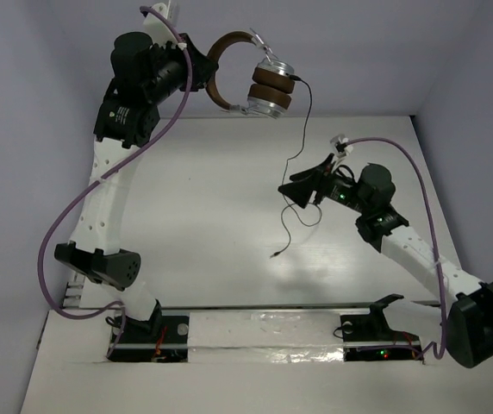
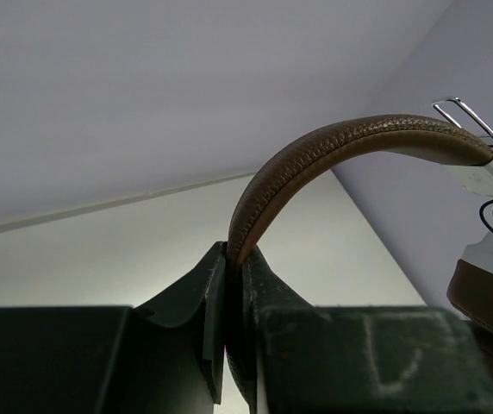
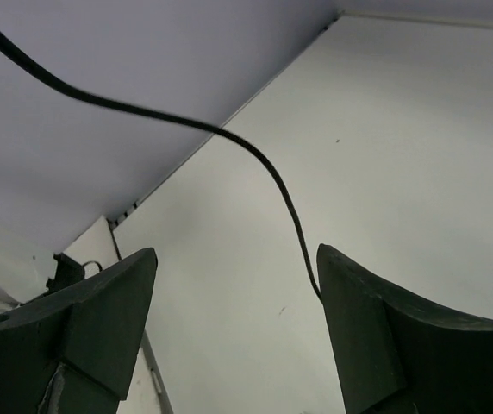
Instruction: Wrap the headphones
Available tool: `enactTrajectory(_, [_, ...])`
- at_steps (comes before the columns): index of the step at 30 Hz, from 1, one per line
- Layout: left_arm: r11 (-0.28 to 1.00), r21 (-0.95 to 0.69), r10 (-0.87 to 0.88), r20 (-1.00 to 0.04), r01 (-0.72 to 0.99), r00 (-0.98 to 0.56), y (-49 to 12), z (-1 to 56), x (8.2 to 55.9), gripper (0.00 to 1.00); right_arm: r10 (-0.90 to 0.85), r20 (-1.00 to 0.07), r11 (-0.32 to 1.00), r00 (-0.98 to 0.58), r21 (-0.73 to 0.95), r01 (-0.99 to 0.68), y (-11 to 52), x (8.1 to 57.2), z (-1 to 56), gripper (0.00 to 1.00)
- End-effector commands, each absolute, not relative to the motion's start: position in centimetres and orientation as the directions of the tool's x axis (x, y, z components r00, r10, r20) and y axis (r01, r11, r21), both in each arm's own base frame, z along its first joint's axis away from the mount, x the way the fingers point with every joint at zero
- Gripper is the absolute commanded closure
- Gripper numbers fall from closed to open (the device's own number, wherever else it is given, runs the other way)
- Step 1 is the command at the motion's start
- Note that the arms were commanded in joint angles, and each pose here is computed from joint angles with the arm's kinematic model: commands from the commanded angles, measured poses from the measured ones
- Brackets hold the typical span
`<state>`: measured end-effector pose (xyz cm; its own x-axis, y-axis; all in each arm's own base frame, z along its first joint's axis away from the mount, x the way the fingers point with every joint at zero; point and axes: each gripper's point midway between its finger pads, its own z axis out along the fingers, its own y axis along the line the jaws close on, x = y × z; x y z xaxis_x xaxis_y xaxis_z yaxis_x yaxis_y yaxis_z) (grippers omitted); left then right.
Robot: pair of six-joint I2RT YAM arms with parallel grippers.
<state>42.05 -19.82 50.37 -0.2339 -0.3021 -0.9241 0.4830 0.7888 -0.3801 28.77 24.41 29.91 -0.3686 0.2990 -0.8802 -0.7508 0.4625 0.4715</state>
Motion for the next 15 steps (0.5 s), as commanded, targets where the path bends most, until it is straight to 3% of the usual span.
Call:
enactTrajectory(1, [0.707, -0.411, -0.404, -0.903, 0.575, -0.149, -19.7, 55.7, 39.3, 1.00, 0.301, -0.909, 0.512, -0.289, 0.410, -0.755, 24.9, 30.6, 29.4, 0.20])
enactTrajectory(8, [0.667, -0.438, -0.426, -0.888, 0.602, -0.174, -19.3, 55.9, 38.0, 1.00, 0.303, -0.917, 0.582, -0.260, 0.394, -0.711, 24.9, 33.7, 26.5, 0.20])
enactTrajectory(15, [0.669, -0.463, -0.480, -0.866, 0.582, -0.136, -16.9, 57.5, 38.5, 1.00, 0.266, -0.890, 0.504, -0.371, 0.457, -0.733, 27.1, 33.2, 22.5, 0.34])
